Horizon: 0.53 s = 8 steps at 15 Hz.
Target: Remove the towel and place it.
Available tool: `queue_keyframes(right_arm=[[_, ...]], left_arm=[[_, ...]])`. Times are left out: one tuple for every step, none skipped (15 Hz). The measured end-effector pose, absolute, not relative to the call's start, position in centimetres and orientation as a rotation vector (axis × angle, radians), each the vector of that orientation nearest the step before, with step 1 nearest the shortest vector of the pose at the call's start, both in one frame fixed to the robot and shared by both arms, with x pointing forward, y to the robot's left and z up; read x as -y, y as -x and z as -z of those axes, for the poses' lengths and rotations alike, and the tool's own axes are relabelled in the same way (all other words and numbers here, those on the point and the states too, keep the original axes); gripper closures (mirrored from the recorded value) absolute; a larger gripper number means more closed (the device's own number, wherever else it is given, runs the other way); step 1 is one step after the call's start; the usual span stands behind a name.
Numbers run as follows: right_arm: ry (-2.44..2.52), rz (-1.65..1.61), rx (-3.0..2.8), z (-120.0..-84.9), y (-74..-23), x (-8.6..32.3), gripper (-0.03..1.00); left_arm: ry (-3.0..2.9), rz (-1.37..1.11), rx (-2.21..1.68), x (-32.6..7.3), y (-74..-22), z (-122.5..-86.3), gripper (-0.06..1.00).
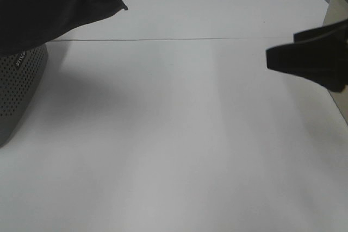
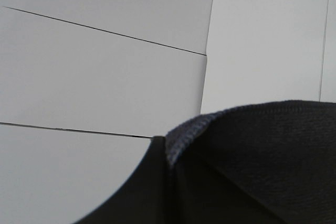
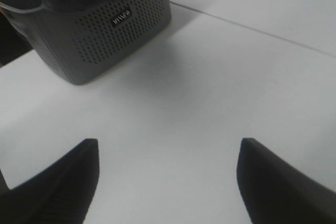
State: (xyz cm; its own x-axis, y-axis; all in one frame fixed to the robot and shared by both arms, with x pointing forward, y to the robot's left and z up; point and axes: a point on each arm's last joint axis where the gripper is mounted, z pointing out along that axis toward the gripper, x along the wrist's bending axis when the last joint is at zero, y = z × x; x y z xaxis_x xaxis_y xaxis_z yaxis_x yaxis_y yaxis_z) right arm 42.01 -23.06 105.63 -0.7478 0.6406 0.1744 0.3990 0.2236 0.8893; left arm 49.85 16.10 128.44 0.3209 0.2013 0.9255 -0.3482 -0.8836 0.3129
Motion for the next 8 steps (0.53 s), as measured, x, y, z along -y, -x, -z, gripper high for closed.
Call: queue_keyframes(right_arm=[[-0.940,-1.578,-2.272,-105.8,-42.9,22.8,0.26],[-0.860,-1.649,-2.268,-106.3,-44.6,22.4,0.26],[-0.789,-1.706,-2.281,-106.4,-46.1,21.8,0.26],[-0.736,-1.741,-2.315,-106.2,-47.8,20.7,0.26],[-0.680,-1.769,-2.372,-105.8,-49.3,19.0,0.26],[-0.626,-1.795,-2.425,-105.4,-50.4,17.2,0.26],[-0.587,-1.820,-2.468,-105.2,-51.5,15.5,0.26],[-0.566,-1.841,-2.507,-105.2,-52.5,13.8,0.26]], left_arm=[[-2.128,-1.585,0.138,-16.0,-49.8,-128.4,0.94],[-2.127,-1.582,0.148,-16.0,-49.8,-128.4,0.94],[-2.122,-1.572,0.167,-15.8,-49.7,-128.4,0.94],[-2.118,-1.566,0.185,-15.7,-49.7,-128.4,0.94],[-2.111,-1.555,0.191,-15.6,-49.6,-128.4,0.94],[-2.109,-1.550,0.194,-15.6,-49.6,-128.4,0.94],[-2.106,-1.545,0.196,-15.5,-49.6,-128.4,0.94],[-2.106,-1.546,0.198,-15.5,-49.6,-128.4,0.94]])
